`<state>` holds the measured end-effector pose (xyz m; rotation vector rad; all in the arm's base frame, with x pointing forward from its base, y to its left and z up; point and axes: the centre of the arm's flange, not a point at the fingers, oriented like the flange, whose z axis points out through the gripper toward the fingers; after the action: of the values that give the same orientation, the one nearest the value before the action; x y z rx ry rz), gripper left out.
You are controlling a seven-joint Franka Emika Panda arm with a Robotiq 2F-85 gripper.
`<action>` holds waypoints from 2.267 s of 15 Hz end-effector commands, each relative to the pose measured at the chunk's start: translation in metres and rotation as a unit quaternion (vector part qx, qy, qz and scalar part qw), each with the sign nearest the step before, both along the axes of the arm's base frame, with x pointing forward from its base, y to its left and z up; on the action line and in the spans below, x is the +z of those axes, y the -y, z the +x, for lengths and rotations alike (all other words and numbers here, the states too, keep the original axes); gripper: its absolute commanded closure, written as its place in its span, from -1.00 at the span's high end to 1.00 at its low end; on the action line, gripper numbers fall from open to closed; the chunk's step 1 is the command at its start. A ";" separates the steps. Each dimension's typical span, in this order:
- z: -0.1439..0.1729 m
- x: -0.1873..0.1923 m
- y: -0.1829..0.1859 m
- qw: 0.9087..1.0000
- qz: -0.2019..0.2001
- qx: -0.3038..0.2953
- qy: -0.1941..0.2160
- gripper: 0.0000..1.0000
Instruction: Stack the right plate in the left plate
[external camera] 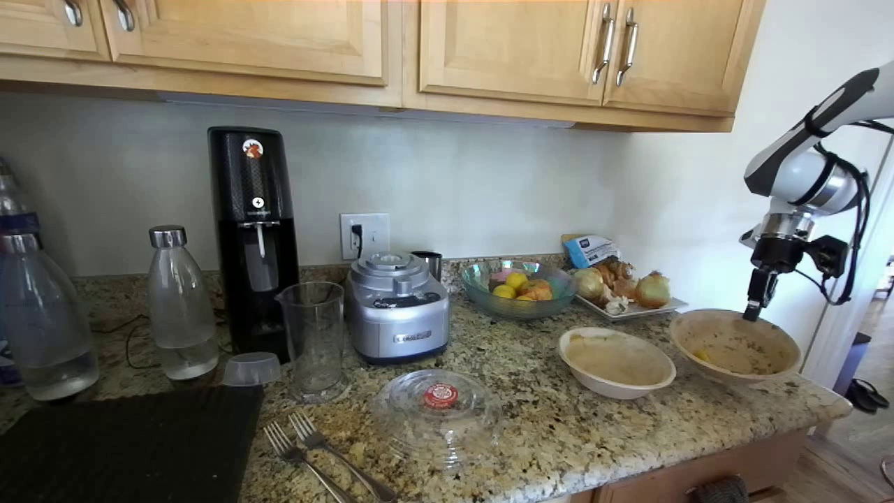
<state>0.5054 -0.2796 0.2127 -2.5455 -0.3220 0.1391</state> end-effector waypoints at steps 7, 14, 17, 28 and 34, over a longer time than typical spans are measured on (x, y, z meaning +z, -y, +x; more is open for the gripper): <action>-0.013 0.054 0.008 0.991 0.116 -0.030 -0.051 -0.88; -0.007 0.075 -0.044 0.980 0.137 -0.143 0.006 -0.88; -0.008 0.075 -0.073 0.981 0.122 -0.149 0.020 -0.88; -0.021 0.035 -0.172 0.989 0.063 -0.130 0.011 -0.88; -0.011 0.028 -0.204 0.991 0.073 -0.111 0.002 -0.89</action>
<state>0.5016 -0.0918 0.2334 -2.4054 -0.0878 0.0361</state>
